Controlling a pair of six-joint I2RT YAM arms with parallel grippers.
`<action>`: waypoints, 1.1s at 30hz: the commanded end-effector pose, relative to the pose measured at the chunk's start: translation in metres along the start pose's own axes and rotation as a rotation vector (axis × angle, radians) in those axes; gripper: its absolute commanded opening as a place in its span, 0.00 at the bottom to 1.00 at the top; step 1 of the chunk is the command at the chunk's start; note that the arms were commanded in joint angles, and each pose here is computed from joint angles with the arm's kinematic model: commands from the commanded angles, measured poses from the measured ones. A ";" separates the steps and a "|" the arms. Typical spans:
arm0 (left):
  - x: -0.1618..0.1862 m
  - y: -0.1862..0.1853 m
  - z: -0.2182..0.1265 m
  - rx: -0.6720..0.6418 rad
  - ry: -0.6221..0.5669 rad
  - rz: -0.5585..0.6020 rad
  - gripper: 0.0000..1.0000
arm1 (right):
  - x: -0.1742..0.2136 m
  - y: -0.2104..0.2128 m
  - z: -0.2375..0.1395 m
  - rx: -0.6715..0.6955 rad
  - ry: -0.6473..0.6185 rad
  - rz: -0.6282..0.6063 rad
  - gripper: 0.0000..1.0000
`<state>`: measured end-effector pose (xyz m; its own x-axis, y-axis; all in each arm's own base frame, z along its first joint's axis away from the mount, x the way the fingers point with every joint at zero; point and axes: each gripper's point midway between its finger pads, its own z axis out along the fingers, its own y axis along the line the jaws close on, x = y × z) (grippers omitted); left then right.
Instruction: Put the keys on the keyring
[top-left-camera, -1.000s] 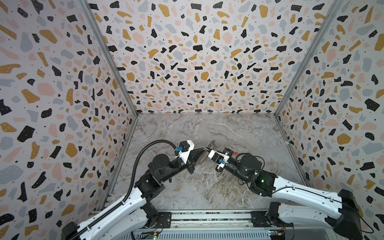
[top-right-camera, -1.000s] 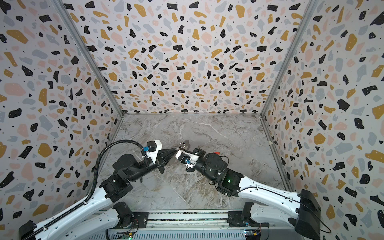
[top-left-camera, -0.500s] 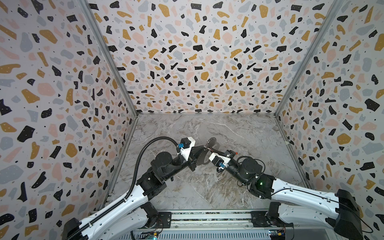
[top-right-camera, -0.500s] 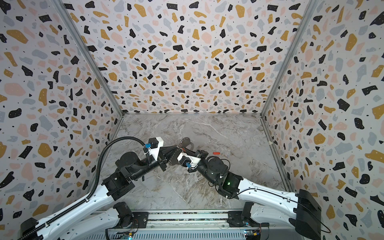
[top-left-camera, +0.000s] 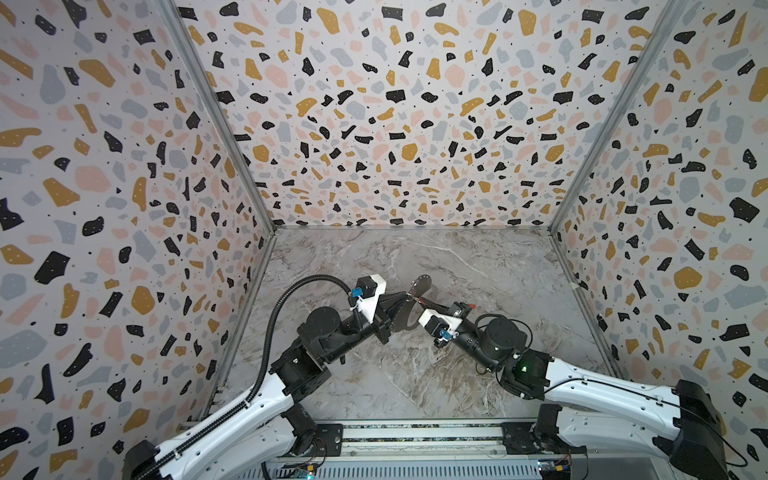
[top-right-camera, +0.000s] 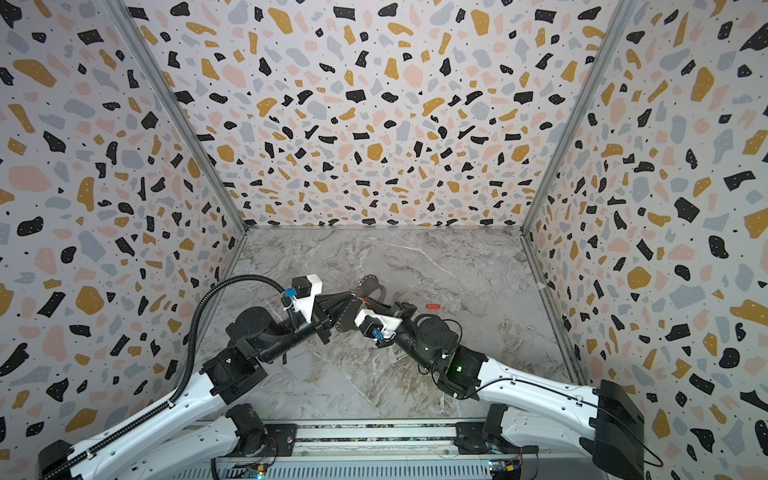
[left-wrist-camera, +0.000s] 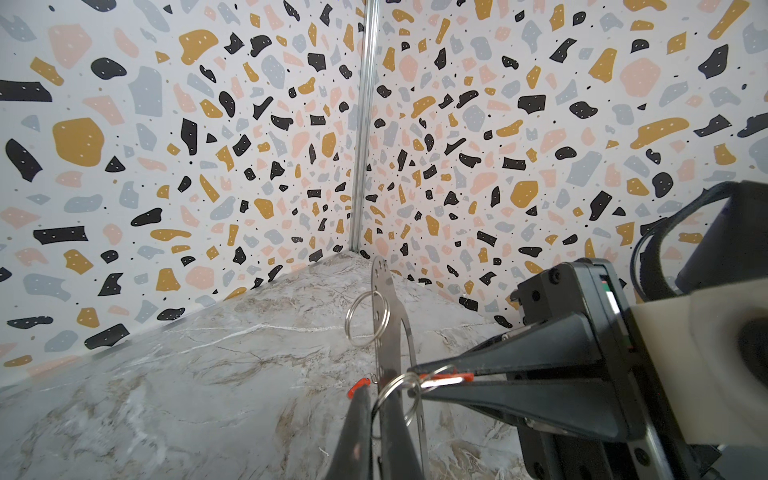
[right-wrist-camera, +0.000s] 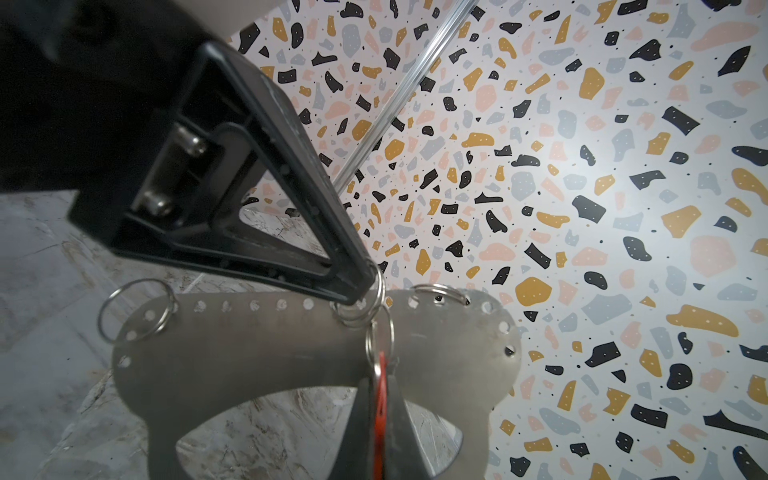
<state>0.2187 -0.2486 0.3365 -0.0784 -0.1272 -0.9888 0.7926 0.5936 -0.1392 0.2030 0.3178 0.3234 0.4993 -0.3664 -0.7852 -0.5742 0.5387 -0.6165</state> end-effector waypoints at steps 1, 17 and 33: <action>-0.039 0.042 -0.014 -0.227 -0.169 -0.007 0.00 | -0.018 -0.016 -0.013 0.053 -0.067 0.017 0.00; -0.045 0.051 -0.023 -0.286 -0.209 -0.031 0.00 | -0.019 -0.009 -0.022 0.037 -0.084 -0.010 0.34; -0.039 0.026 -0.018 -0.144 -0.164 0.017 0.00 | -0.053 -0.054 -0.009 -0.147 -0.073 0.328 0.36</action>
<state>0.2432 -0.2076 0.3564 -0.0045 -0.2314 -0.9728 0.6393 0.7474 -0.1808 0.2102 0.2999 0.3945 0.4180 -0.2003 -0.8861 -0.6813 0.5761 -0.4516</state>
